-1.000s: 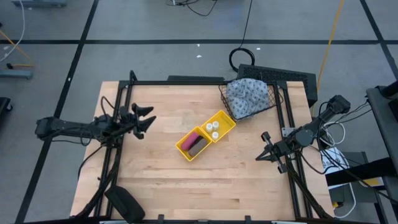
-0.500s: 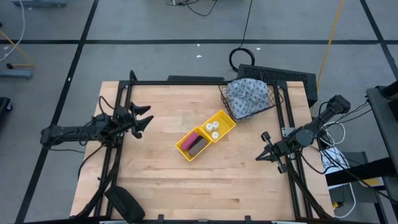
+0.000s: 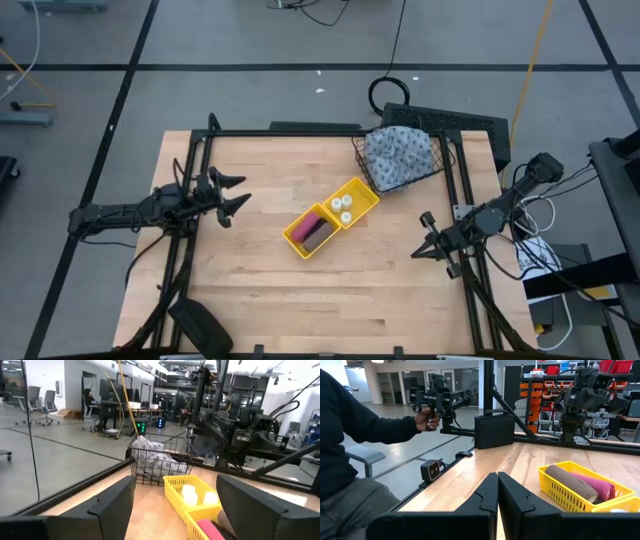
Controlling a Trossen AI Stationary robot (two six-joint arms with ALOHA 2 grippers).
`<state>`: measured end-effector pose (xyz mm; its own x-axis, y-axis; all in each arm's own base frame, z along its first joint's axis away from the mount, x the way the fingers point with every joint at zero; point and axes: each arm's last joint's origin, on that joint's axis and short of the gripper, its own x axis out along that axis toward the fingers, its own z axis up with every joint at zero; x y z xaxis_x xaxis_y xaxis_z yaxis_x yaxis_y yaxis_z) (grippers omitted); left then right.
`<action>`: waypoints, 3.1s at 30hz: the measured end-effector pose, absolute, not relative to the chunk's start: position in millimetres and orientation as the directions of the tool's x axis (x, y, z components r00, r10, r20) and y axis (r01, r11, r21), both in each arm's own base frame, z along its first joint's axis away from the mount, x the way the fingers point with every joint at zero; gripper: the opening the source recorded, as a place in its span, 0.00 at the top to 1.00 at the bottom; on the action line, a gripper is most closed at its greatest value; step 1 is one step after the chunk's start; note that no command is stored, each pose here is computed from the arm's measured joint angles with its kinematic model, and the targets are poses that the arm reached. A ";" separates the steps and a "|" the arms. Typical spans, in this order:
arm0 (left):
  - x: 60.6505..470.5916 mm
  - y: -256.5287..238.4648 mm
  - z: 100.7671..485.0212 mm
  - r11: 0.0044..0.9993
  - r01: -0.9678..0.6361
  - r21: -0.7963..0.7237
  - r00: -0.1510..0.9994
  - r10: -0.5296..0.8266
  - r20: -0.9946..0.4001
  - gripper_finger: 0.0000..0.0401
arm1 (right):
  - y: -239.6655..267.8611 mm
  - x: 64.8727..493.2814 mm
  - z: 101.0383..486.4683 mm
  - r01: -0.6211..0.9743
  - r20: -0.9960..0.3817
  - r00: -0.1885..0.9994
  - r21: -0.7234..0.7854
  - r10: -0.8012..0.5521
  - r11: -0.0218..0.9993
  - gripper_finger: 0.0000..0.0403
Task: Pick & place medical supplies in basket/bin
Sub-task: Return to Home Position
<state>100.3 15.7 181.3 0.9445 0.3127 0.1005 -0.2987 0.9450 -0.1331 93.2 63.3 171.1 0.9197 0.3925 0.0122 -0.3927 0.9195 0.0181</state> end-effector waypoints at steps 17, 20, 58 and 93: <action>100.7 15.8 177.4 0.945 -0.304 -0.119 0.948 0.313 0.061 0.28 | 60.5 94.0 177.7 -0.323 0.078 0.945 0.098 0.316 0.941 1.00; 100.7 15.8 177.4 0.945 -0.305 -0.118 0.948 0.313 0.061 0.29 | 61.0 94.3 176.1 -0.362 0.062 0.932 0.084 0.358 0.928 1.00; 100.7 15.8 177.4 0.945 -0.304 -0.122 0.948 0.313 0.061 0.28 | 59.9 95.3 174.0 -0.361 0.041 0.932 0.051 0.359 0.931 1.00; 100.7 15.7 177.4 0.945 -0.304 -0.122 0.948 0.313 0.061 0.29 | 59.9 95.3 173.9 -0.361 0.040 0.932 0.051 0.359 0.931 1.00</action>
<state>100.7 15.7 177.4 0.9479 0.3126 0.0610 -0.3038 0.9449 -0.1221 95.3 59.9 173.9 0.9324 0.3592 0.0405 -0.3610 0.9312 0.0513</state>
